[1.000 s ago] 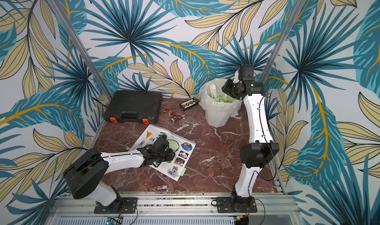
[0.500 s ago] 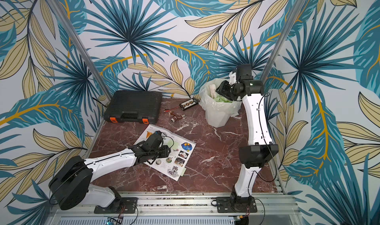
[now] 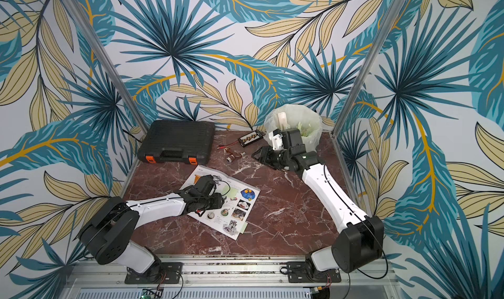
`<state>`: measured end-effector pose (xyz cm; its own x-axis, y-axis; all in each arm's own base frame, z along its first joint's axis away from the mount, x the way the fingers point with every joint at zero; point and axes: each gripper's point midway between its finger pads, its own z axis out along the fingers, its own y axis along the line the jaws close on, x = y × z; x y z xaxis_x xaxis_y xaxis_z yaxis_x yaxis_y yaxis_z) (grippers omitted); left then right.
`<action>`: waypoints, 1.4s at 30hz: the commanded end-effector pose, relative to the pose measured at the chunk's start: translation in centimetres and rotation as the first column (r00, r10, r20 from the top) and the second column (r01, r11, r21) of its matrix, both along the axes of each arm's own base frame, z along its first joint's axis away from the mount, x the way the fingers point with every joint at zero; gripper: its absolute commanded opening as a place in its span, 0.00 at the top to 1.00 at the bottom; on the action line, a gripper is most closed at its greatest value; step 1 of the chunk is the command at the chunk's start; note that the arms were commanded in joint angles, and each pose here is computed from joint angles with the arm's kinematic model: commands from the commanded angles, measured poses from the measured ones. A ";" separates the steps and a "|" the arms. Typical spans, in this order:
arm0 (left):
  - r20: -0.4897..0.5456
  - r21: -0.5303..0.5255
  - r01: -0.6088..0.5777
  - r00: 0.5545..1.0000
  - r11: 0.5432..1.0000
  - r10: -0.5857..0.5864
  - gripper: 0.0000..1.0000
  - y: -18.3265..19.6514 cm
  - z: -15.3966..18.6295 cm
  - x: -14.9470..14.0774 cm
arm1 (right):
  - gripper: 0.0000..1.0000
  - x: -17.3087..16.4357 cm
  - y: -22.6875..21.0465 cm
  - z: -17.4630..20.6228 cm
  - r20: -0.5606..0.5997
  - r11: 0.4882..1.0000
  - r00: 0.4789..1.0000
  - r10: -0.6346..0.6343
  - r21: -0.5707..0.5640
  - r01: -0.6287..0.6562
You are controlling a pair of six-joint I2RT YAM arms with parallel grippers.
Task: Peel off the used sticky note
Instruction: Tear off the note from the book.
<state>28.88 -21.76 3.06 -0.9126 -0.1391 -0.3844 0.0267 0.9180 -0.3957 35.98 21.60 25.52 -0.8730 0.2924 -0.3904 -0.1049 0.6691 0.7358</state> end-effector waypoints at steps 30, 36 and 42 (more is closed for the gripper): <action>-0.061 -0.015 0.018 0.998 1.000 -0.019 0.52 0.3 -3.6 -1.5 | 0.54 -1.2 8.5 -22.8 -0.335 0.999 0.941 -0.053 -0.008 0.053; -0.067 -0.010 0.019 0.998 1.000 -0.020 0.52 0.4 -3.9 -1.6 | 0.58 -0.5 9.6 -22.7 -0.339 0.997 0.940 -0.034 0.059 0.057; -0.068 0.001 0.009 0.998 1.000 -0.009 0.52 0.8 -4.2 -1.8 | 0.73 0.1 10.0 -21.8 -0.325 0.993 0.945 -0.039 0.092 0.073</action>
<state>30.10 -23.22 3.10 -0.8856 -0.1677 -0.4332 0.0689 0.8749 -0.4794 35.97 31.15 3.42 -0.9291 0.3655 -0.0572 0.1914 0.6071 0.7712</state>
